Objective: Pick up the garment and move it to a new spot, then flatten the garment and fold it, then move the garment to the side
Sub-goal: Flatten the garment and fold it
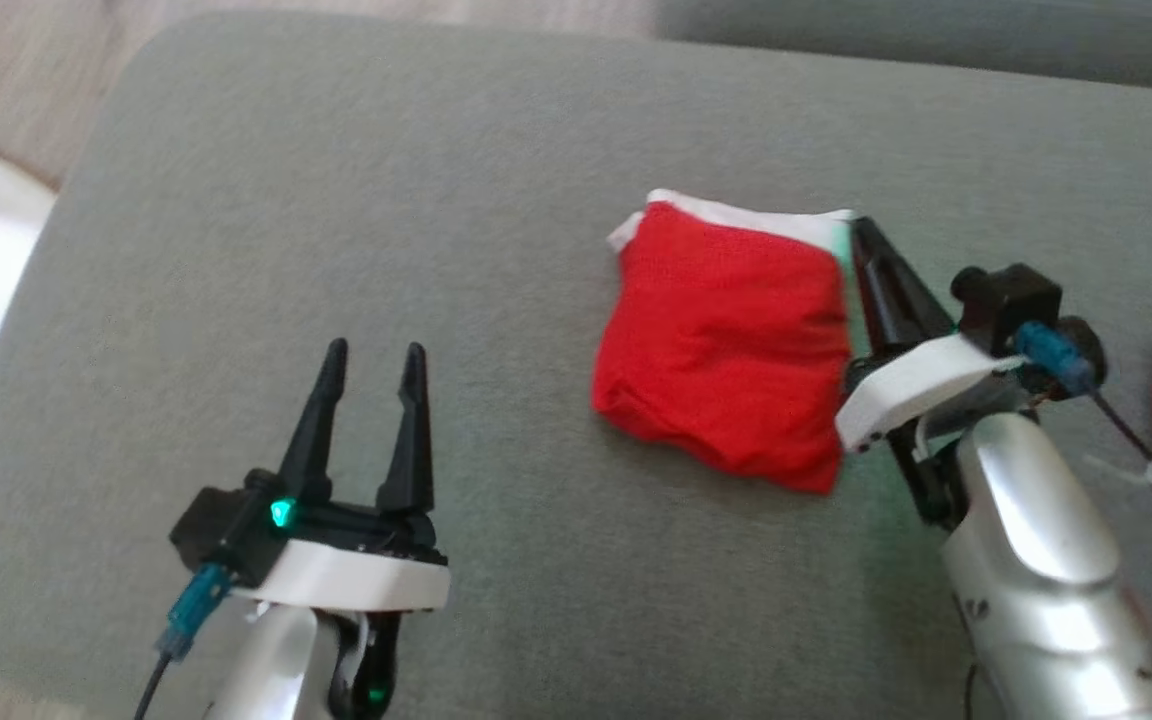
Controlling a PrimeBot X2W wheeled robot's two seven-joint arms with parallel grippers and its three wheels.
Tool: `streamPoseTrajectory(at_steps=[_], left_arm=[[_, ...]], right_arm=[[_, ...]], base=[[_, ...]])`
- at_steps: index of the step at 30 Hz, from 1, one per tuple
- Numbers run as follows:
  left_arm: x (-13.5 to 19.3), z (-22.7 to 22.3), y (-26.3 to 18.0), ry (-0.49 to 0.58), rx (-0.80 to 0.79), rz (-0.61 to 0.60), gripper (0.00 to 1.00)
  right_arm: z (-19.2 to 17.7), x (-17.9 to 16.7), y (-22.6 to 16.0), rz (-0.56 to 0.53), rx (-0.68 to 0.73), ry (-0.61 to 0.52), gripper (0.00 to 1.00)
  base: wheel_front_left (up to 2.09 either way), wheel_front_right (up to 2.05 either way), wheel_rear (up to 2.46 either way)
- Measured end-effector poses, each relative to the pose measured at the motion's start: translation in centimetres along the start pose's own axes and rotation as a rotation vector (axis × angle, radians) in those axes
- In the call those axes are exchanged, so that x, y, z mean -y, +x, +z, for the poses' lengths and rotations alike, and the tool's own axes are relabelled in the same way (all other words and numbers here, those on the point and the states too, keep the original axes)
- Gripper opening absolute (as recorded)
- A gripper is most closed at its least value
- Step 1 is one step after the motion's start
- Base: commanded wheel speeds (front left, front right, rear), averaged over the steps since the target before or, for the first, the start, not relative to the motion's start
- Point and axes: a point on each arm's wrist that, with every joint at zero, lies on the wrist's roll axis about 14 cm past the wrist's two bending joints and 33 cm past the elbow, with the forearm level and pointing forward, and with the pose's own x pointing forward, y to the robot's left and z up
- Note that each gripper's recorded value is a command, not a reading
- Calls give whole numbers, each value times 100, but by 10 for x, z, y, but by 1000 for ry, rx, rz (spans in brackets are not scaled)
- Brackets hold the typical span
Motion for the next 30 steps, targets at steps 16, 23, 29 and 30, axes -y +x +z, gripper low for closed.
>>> streamPoseTrajectory(at_steps=[16, 23, 29, 30], left_arm=[[-32, -7, -9, 17, -36, 113, 100], [-26, -2, -6, 14, -16, 91, 100], [-19, 1, -3, 11, -6, 68, 100], [-18, 1, -3, 12, -5, 65, 100]], right_arm=[[-78, -14, 48, 53, -247, 41, 0], [-51, -60, 49, 198, -161, 43, 0], [-74, -83, 28, 275, -284, 30, 0], [-74, -82, 26, 269, -283, 40, 0]], base=[[0, 0, 0], [0, 0, 0], [0, 0, 0], [0, 0, 0]])
